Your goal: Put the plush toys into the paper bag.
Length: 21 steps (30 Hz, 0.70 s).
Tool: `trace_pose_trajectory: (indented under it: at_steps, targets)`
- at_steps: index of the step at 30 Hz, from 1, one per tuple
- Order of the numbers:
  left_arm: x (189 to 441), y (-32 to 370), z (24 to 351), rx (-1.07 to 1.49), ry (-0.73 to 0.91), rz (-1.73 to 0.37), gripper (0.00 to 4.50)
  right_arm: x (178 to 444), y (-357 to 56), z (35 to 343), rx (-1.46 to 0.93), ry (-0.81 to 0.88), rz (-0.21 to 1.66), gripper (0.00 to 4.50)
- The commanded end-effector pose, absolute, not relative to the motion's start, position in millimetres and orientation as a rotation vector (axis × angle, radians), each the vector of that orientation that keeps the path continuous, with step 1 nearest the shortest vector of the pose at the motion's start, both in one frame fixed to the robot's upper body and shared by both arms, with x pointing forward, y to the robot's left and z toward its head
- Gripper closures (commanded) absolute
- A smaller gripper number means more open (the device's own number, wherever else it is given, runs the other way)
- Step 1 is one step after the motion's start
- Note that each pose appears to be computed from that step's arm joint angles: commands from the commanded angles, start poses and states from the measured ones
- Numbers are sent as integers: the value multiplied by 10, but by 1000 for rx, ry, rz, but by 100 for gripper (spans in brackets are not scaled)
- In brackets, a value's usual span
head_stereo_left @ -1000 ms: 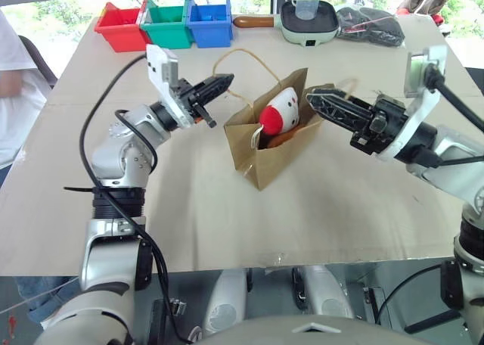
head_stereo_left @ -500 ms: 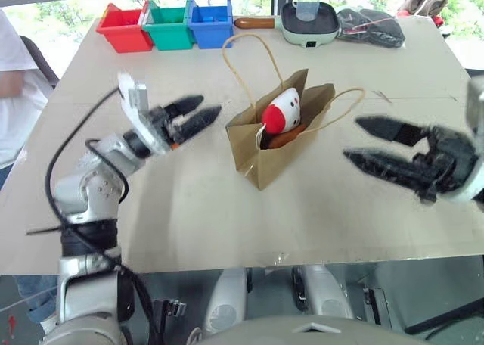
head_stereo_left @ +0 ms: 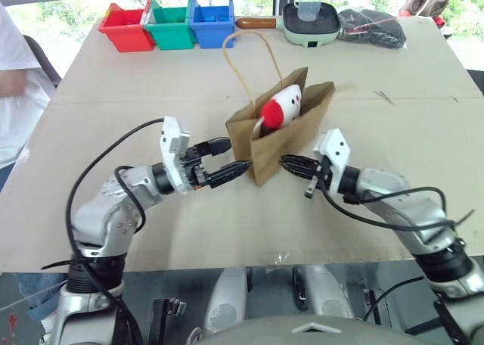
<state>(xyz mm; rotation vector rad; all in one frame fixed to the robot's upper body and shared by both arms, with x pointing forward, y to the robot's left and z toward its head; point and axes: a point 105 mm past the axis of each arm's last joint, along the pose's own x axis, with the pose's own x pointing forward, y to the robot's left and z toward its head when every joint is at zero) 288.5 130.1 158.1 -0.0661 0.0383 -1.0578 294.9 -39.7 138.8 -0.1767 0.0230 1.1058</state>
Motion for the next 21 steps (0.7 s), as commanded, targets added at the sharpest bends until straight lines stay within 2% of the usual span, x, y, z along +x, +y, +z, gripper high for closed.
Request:
trace_pose_trajectory:
  at_steps: [1, 8, 10, 12, 13, 14, 15, 17, 18, 21]
  targets:
    - [2900, 1146, 1645, 31, -51, -1020, 0, 2966, -290, 1358, -196, -12, 1150, 443]
    - [3074, 1042, 1604, 26, -111, -843, 0, 3027, -163, 1219, -180, 2, 1173, 443]
    - [3119, 976, 1612, -8, -123, -812, 40, 2988, -145, 1156, -187, 12, 1193, 450]
    - [3130, 978, 1602, -22, -132, -801, 86, 2944, -82, 1142, -182, 10, 1208, 450]
    - [3131, 957, 1591, -36, -137, -796, 144, 2921, -93, 1175, -179, -10, 1205, 450]
    - [3128, 957, 1595, -48, -145, -793, 166, 2903, -95, 1224, -171, -35, 1198, 450]
    - [3129, 968, 1598, -54, -152, -790, 225, 2906, -134, 1282, -175, -70, 1169, 450]
    - [3120, 1020, 1625, -61, -170, -805, 268, 2840, -280, 1386, -172, -121, 1161, 450]
    - [3113, 1048, 1639, -62, -178, -811, 319, 2808, -319, 1409, -167, -125, 1162, 450]
    - [3085, 1124, 1704, -56, -206, -903, 445, 2654, -571, 1456, -203, -129, 1135, 364]
